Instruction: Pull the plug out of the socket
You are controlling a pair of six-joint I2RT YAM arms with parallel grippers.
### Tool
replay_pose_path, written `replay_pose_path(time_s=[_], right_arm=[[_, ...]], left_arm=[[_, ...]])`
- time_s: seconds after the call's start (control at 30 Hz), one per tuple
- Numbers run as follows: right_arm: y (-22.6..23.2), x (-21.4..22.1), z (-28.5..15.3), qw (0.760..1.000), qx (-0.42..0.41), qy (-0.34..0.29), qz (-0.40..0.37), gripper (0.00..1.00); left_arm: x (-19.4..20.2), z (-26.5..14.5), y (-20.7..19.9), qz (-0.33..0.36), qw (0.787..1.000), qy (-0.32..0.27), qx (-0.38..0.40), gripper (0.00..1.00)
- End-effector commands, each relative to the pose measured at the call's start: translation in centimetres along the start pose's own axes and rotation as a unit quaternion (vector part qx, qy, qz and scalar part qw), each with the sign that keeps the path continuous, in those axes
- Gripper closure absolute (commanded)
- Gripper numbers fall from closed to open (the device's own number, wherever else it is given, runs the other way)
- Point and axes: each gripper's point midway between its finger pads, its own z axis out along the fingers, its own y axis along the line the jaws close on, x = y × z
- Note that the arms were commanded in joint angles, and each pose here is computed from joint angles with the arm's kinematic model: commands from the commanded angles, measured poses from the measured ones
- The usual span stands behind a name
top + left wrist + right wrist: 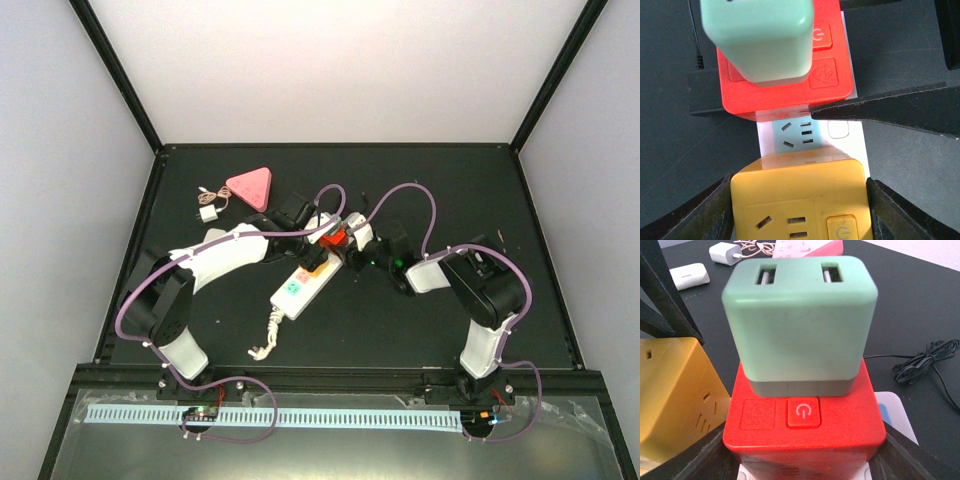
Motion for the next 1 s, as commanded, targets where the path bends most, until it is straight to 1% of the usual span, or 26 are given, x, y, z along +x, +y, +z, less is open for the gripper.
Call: replay_pose_path(time_s=[0.0,0.07,0.2,0.37,0.6,0.67,0.8,0.97], right_arm=[[-0.5,-1.1,0.1,1.0,0.016,-0.025,-0.009,0.47],[-0.5,-0.9,0.2,1.0,0.016,-0.021,-0.006,0.5],[-0.6,-0.3,0.3,1.0,0.018,-0.013,-0.005,0.58],[-0.5,0.4,0.3,1.0,0.018,-0.001,-0.006,0.69],[-0.9,1.4,0.5,0.999,0.029,0.012,-0.009,0.78],[-1.0,1.5,0.5,0.999,0.032,0.014,-0.011,0.81],[-1.1,1.6,0.6,0.999,0.034,0.017,-0.013,0.89],[-1.3,1.8,0.6,0.999,0.04,0.021,-0.015,0.93]], left_arm=[[-0.3,-1.7,-1.6,-0.003,0.999,0.006,0.032,0.71],[-0.3,-1.8,-1.6,-0.003,0.999,0.007,0.031,0.75],[-0.8,-2.6,-1.6,-0.001,1.0,-0.003,0.031,0.77],[-1.6,-3.8,-1.7,0.001,0.999,-0.016,0.029,0.83],[-2.2,-5.0,-1.6,0.001,0.999,-0.025,0.026,0.86],[-2.4,-5.3,-1.6,0.001,0.999,-0.027,0.023,0.88],[-2.3,-5.5,-1.3,0.004,1.0,-0.024,0.016,0.89],[-2.1,-5.7,-1.2,0.013,1.0,-0.026,0.009,0.9]])
